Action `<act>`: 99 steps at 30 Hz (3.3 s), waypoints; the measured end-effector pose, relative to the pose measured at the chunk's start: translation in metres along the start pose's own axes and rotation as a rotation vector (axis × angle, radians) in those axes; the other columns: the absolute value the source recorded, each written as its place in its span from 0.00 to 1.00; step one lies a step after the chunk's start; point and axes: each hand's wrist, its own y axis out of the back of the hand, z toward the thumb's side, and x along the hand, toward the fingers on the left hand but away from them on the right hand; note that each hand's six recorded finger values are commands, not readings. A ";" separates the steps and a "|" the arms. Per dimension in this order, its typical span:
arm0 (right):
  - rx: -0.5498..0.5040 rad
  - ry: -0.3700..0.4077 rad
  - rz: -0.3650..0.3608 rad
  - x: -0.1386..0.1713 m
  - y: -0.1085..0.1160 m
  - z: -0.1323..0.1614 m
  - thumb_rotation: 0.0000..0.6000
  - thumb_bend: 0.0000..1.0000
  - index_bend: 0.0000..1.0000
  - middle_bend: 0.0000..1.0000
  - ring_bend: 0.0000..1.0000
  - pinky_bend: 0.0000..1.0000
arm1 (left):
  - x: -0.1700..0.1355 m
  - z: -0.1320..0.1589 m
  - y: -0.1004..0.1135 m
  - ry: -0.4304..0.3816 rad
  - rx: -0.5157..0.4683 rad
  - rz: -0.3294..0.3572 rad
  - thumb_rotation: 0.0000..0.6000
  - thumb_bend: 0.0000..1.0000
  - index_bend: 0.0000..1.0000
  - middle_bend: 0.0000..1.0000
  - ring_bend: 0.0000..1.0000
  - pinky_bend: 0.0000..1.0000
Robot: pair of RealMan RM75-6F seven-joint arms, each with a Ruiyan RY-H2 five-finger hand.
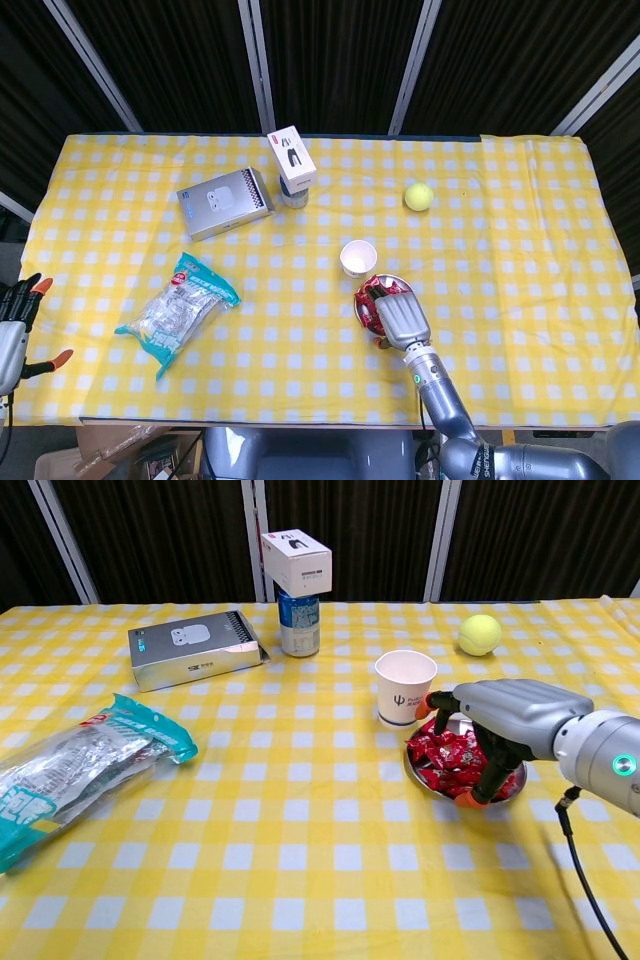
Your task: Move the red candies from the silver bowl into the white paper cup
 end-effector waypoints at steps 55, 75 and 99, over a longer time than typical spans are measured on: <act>0.005 -0.053 -0.051 -0.037 0.013 -0.009 1.00 0.50 0.68 0.58 0.69 0.82 | 0.001 0.000 -0.002 0.004 -0.004 -0.013 1.00 0.04 0.00 0.00 0.00 0.00; -0.077 -0.023 -0.158 -0.042 0.092 0.019 1.00 0.50 0.68 0.58 0.69 0.82 | 0.003 0.000 -0.002 0.010 -0.021 -0.023 1.00 0.04 0.00 0.00 0.00 0.00; -0.069 -0.076 -0.137 -0.093 0.086 0.019 1.00 0.50 0.62 0.58 0.69 0.82 | 0.003 -0.005 -0.004 0.038 -0.031 -0.063 1.00 0.04 0.00 0.00 0.00 0.00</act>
